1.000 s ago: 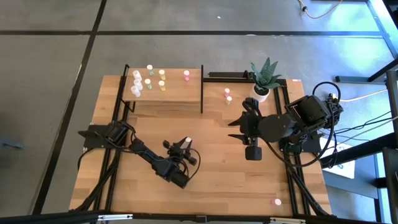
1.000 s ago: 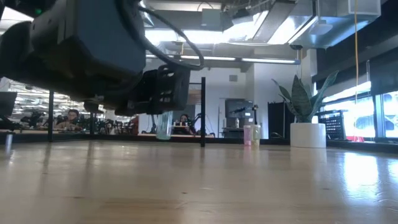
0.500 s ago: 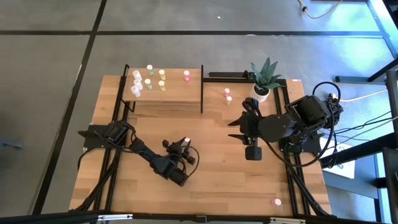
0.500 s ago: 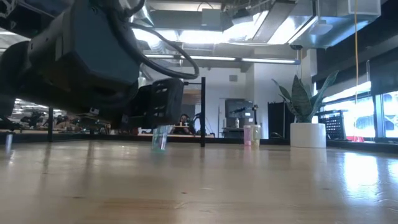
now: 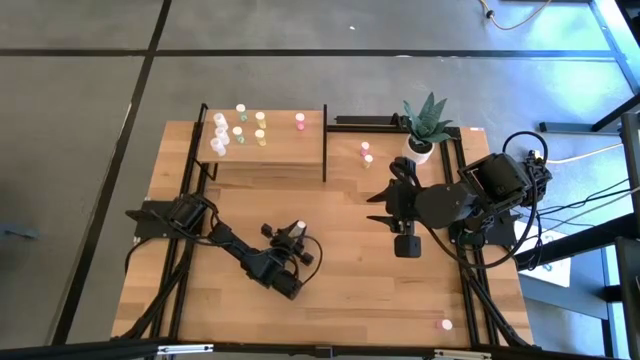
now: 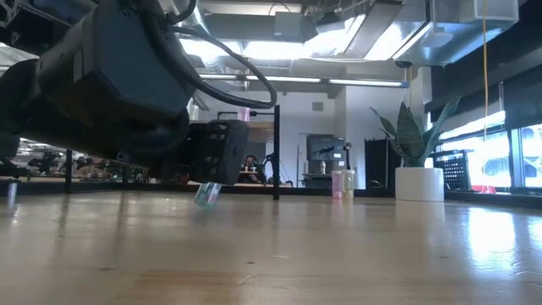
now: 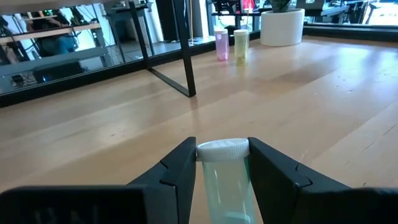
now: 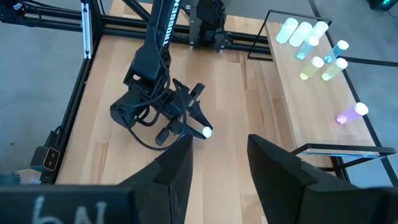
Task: Pick and place medicine bottles onto shelf by color
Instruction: Put the blue pill bottle aligned with the other blue pill bottle on the shelf
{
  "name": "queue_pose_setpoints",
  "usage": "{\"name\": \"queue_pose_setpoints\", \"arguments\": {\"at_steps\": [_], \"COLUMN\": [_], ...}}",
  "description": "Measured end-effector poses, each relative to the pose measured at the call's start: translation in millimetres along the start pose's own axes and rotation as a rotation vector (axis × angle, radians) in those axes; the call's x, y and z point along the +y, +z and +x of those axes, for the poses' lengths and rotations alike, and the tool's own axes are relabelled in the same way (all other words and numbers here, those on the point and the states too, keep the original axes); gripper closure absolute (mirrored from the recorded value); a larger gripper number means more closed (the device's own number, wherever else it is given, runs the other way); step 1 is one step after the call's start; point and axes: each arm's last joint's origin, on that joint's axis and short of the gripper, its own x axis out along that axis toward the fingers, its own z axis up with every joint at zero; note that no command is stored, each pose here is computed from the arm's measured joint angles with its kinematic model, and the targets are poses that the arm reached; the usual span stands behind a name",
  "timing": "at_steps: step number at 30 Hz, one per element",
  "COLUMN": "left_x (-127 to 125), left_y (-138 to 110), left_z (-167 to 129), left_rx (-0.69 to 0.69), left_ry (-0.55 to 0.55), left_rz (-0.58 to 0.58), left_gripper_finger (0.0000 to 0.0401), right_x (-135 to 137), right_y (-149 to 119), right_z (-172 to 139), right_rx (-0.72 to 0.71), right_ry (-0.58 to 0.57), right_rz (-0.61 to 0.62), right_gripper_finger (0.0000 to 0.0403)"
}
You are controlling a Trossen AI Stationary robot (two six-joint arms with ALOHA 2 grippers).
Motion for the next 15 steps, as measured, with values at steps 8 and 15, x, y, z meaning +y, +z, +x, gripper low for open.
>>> {"name": "queue_pose_setpoints", "arguments": {"at_steps": [8,15], "left_x": [-0.9,-1.7], "left_y": [-0.1,1.1], "left_z": [-1.3,-1.3], "left_rx": [-0.001,-0.032], "left_ry": [-0.005,0.002], "left_rz": [-0.011,-0.032], "left_gripper_finger": [0.0273,0.0273], "right_x": [0.1,0.1], "right_y": [0.0,0.0], "right_z": [0.0,0.0], "right_rx": [0.0,0.0], "right_ry": [0.0,0.0], "right_rz": [0.0,0.0], "right_gripper_finger": [0.0249,0.0249]}}
